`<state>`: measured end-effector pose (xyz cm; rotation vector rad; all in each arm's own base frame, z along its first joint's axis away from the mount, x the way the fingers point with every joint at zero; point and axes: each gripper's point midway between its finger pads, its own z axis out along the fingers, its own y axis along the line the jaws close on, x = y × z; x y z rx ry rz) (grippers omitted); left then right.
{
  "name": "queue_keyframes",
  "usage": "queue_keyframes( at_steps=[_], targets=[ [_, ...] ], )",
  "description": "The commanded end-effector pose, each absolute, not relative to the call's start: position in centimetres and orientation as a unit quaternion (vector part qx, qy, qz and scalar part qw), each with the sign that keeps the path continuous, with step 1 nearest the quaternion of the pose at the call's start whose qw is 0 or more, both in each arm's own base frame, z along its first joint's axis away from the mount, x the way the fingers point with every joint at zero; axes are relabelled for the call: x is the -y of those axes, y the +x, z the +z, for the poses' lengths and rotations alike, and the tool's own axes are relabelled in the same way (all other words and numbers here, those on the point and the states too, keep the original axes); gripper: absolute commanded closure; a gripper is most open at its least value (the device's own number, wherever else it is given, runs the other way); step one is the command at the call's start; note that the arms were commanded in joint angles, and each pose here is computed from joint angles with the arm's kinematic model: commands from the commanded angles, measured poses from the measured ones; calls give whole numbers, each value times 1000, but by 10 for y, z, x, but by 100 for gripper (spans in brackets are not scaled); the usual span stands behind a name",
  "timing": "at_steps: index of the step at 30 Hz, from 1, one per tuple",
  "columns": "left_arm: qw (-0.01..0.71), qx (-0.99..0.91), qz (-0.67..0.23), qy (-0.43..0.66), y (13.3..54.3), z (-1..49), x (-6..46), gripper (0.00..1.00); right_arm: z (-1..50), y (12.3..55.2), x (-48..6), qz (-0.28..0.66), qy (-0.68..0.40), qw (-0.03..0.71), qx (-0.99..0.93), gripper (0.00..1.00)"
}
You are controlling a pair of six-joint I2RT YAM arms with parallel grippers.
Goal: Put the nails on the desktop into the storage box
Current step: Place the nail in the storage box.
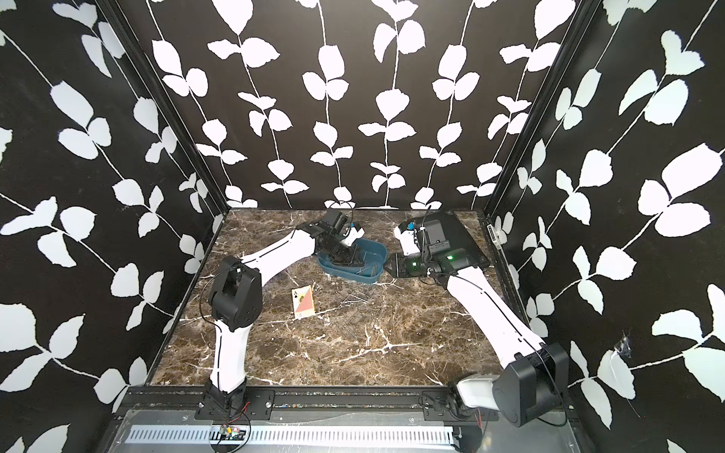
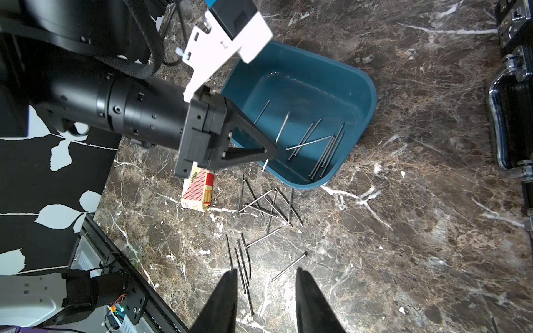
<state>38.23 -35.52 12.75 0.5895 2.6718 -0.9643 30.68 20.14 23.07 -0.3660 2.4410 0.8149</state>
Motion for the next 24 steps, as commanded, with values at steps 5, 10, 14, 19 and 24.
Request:
queue_keyframes(
  at_steps=[5,10,14,19,24],
  targets=[
    [122,-918,-329,183,410,107,355,100,235,305,-203,294,-138,283,-902,64],
    [100,-927,-308,191,408,75,349,100,236,300,-204,285,-141,286,-904,64],
    [85,-931,-297,194,404,59,346,100,229,295,-207,278,-146,278,-908,64],
    [82,-935,-286,195,404,52,341,100,213,285,-213,265,-158,260,-915,64],
    [79,-935,-285,197,401,56,340,83,177,267,-215,246,-163,216,-931,63]
  ],
)
